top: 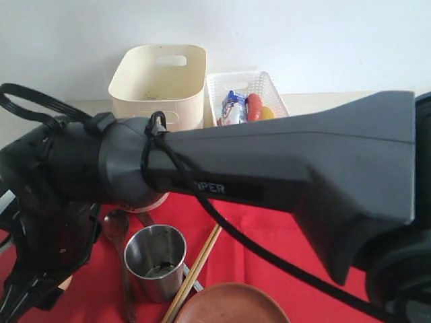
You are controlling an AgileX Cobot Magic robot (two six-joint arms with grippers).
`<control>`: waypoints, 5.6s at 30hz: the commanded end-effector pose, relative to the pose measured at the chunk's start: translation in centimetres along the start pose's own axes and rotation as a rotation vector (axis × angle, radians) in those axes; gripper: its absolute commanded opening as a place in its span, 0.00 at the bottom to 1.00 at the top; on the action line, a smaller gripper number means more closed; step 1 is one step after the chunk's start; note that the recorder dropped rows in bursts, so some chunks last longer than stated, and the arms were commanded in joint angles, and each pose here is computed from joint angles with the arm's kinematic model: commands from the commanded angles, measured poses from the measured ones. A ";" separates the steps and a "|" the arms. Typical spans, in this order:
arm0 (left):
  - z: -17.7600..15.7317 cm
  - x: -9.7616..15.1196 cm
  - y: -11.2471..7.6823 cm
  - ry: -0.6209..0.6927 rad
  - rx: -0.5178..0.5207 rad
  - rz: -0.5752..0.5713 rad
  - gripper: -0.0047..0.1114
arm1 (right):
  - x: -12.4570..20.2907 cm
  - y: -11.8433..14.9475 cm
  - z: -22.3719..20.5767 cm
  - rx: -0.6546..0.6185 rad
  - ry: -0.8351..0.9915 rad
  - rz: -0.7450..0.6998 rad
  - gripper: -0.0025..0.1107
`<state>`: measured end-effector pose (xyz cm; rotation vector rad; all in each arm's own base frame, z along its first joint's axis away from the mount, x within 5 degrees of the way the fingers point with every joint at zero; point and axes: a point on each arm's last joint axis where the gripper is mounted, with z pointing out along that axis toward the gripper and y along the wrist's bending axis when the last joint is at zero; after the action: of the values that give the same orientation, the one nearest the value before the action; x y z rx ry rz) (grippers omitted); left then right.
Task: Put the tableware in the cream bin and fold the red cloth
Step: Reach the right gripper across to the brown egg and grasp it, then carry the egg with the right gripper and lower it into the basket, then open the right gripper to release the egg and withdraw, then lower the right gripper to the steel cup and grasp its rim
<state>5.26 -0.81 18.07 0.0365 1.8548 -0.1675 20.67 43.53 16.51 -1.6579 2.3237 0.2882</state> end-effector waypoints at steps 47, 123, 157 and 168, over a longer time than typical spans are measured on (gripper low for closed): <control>0.0 0.0 0.0 -0.012 -0.002 -0.009 0.04 | 14.0 -31.2 -14.9 0.410 -0.222 0.771 0.02; 0.0 0.0 0.0 -0.012 -0.002 -0.009 0.04 | 21.1 -13.1 -21.5 0.255 -0.257 0.696 0.31; 0.0 0.0 0.0 -0.012 -0.002 -0.009 0.04 | 23.1 -8.1 -12.2 -0.195 -0.215 0.446 0.43; 0.0 0.0 0.0 -0.012 -0.002 -0.009 0.04 | 20.1 -10.0 -12.6 -0.225 -0.280 0.510 0.52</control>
<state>5.26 -0.81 18.07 0.0365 1.8548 -0.1675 21.85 17.72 20.74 -1.0086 2.5308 0.8115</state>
